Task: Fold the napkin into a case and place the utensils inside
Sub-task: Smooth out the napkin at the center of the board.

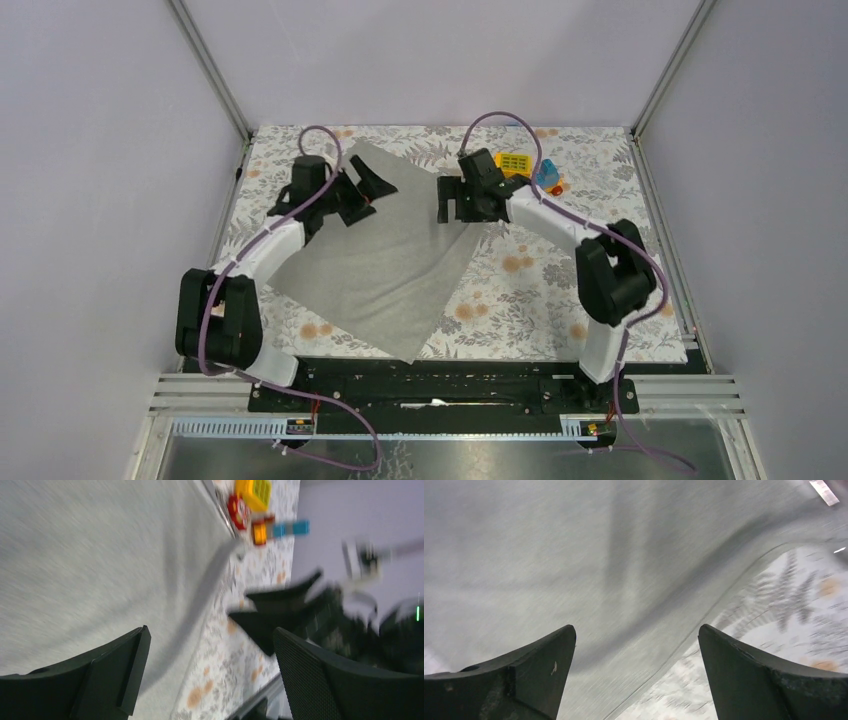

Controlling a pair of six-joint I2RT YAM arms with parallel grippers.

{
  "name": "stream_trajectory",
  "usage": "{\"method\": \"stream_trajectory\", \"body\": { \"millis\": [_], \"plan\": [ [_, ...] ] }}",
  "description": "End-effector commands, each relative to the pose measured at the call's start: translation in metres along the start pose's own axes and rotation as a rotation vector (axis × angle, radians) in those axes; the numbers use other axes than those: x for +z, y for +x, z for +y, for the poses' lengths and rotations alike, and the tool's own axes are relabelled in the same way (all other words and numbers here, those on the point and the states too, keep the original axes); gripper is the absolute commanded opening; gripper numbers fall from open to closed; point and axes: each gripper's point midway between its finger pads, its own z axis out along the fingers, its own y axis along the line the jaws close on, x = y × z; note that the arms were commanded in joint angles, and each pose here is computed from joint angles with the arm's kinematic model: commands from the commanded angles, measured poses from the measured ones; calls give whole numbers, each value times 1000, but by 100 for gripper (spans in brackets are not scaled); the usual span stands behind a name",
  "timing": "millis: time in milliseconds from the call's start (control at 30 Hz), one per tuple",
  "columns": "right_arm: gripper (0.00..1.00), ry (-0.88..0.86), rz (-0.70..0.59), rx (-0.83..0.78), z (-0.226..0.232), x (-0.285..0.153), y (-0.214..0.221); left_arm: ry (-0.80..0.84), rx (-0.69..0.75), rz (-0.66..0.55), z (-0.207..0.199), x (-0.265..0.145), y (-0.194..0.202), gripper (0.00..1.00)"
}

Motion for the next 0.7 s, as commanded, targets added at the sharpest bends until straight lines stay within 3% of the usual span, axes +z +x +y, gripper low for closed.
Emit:
{"method": "stream_trajectory", "body": {
  "millis": [0,167,400,667],
  "plan": [
    [100,-192,33,45,61,-36,33,-11,13,-97,8,6,-60,99],
    [96,-309,68,30,111,-48,75,37,37,-164,16,47,-104,99],
    [91,-373,123,-91,160,-55,130,65,33,-162,53,111,-132,99],
    [88,-347,206,-200,165,-46,191,3,-81,-191,118,127,-146,99]
  ]
}}
